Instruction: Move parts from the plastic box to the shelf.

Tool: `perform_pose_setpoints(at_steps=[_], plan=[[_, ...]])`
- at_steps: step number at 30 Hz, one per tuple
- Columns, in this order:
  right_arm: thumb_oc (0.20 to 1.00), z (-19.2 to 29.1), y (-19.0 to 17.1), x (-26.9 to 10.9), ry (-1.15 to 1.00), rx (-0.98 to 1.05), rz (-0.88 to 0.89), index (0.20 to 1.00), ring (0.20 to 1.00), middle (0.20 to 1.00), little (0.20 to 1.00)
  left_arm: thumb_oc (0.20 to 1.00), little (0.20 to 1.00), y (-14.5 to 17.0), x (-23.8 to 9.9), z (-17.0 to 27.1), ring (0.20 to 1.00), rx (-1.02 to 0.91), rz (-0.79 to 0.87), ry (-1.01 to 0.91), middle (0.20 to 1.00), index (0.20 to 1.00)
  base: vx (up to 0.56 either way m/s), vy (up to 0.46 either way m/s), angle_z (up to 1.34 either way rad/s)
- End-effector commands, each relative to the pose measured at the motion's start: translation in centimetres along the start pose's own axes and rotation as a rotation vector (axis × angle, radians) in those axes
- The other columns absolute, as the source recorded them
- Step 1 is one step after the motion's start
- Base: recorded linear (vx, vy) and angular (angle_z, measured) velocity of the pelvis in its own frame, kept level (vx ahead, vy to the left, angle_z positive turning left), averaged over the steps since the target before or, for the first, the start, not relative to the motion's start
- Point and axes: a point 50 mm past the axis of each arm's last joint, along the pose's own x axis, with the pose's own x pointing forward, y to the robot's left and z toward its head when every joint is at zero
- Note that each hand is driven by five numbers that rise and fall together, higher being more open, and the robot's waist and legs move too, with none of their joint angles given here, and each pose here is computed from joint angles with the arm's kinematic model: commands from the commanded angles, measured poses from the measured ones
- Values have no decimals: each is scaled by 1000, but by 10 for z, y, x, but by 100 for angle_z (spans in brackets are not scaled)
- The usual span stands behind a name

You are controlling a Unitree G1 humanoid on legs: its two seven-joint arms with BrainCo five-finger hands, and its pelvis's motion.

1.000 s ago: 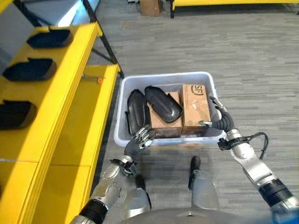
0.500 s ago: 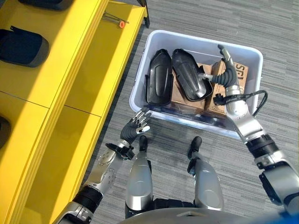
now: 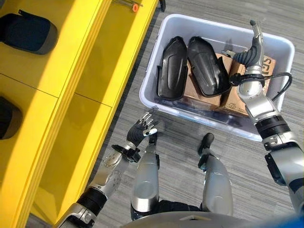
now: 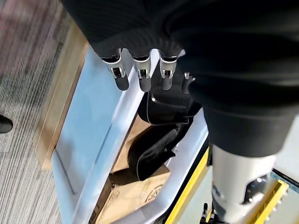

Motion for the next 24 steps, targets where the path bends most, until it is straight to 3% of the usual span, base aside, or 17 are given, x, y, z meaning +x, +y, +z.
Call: perform_pose_setpoints(at_steps=[1,14,21,24], plan=[[1000,30,-19,22,-133,-72,-55,1000,1000,1000,1000,1000,1000,-21,-2,12,1000,-22,-66,-100,1000,1000,-27,36,2],[1000,-8,-12,21,75,-162,-59,1000,1000,1000,1000,1000,1000,-27,1,14,1000,-11,-60,-103,1000,1000,-4,10,9],[1000,-36,-21,20,239,-144,-116,1000,1000,1000,1000,1000,1000,-29,5,18,1000,-9,-51,-110,1000,1000,-1,0,2],[1000,-42,-30,20,282,-167,-224,1000,1000,1000,1000,1000,1000,-31,7,18,1000,-12,-51,-108,1000,1000,2,-2,1]])
